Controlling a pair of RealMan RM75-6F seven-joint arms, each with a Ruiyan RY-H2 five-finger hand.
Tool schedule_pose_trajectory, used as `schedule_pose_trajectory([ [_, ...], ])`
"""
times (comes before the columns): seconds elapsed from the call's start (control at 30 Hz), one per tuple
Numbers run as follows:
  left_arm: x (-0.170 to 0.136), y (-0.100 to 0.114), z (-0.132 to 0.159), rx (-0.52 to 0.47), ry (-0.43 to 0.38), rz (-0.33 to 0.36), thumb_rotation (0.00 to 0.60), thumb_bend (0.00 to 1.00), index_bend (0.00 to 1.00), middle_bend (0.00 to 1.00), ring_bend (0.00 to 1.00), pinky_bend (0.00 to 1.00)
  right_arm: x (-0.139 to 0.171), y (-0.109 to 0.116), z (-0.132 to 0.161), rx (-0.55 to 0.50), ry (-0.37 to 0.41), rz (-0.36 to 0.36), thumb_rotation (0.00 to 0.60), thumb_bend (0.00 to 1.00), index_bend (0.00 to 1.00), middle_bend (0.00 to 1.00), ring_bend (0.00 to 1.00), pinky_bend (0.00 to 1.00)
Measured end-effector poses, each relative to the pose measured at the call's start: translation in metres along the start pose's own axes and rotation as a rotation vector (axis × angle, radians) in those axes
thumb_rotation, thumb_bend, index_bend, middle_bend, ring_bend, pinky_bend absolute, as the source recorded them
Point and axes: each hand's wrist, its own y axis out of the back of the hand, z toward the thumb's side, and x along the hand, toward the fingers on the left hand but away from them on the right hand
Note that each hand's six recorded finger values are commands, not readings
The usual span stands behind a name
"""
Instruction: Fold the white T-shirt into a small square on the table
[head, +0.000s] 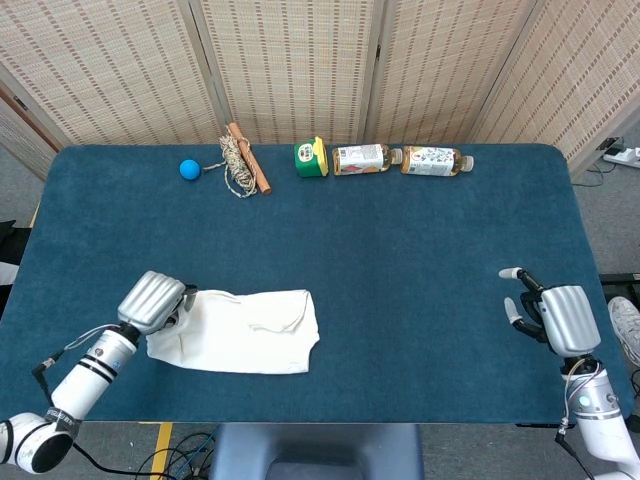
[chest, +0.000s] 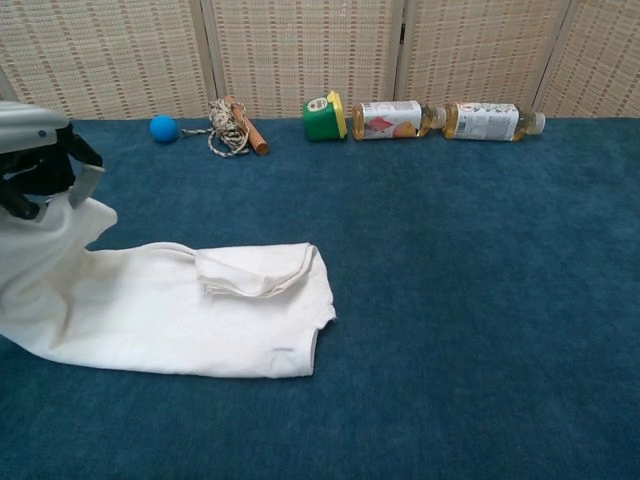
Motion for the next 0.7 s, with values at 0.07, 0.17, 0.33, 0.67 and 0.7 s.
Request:
schedule_pose_trajectory([
  [0.07, 0.006, 0.004, 0.012, 0.009, -0.006, -0.002, 0.6, 0.53, 0.63, 0.93, 0.82, 0.96, 0.001, 0.001, -0.002, -0.001, -0.005, -0.001, 0.6, 0.45, 0.33, 0.97, 1.0, 1.0],
  [0.17, 0.014, 0.007, 0.03, 0.023, -0.014, -0.013, 0.6, 0.53, 0.63, 0.93, 0.82, 0.96, 0.003, 0.002, -0.006, 0.0, -0.011, -0.004, 0.6, 0.45, 0.33, 0.97, 1.0, 1.0],
  [0.33, 0.028, 0.001, 0.061, 0.032, -0.026, -0.038, 0.6, 0.53, 0.63, 0.93, 0.82, 0.96, 0.006, 0.004, -0.01, 0.002, -0.022, -0.006, 0.6, 0.45, 0.33, 0.97, 1.0, 1.0],
  [0.67, 0.05, -0.003, 0.113, -0.017, -0.054, -0.039, 0.6, 0.53, 0.63, 0.93, 0.82, 0.96, 0.007, 0.01, -0.015, 0.012, -0.034, -0.015, 0.6, 0.45, 0.33, 0.97, 1.0, 1.0],
  [0.7, 0.051, -0.003, 0.116, -0.014, -0.056, -0.038, 0.6, 0.53, 0.62, 0.93, 0.82, 0.96, 0.007, 0.01, -0.015, 0.011, -0.034, -0.015, 0.6, 0.45, 0.33, 0.97, 1.0, 1.0],
])
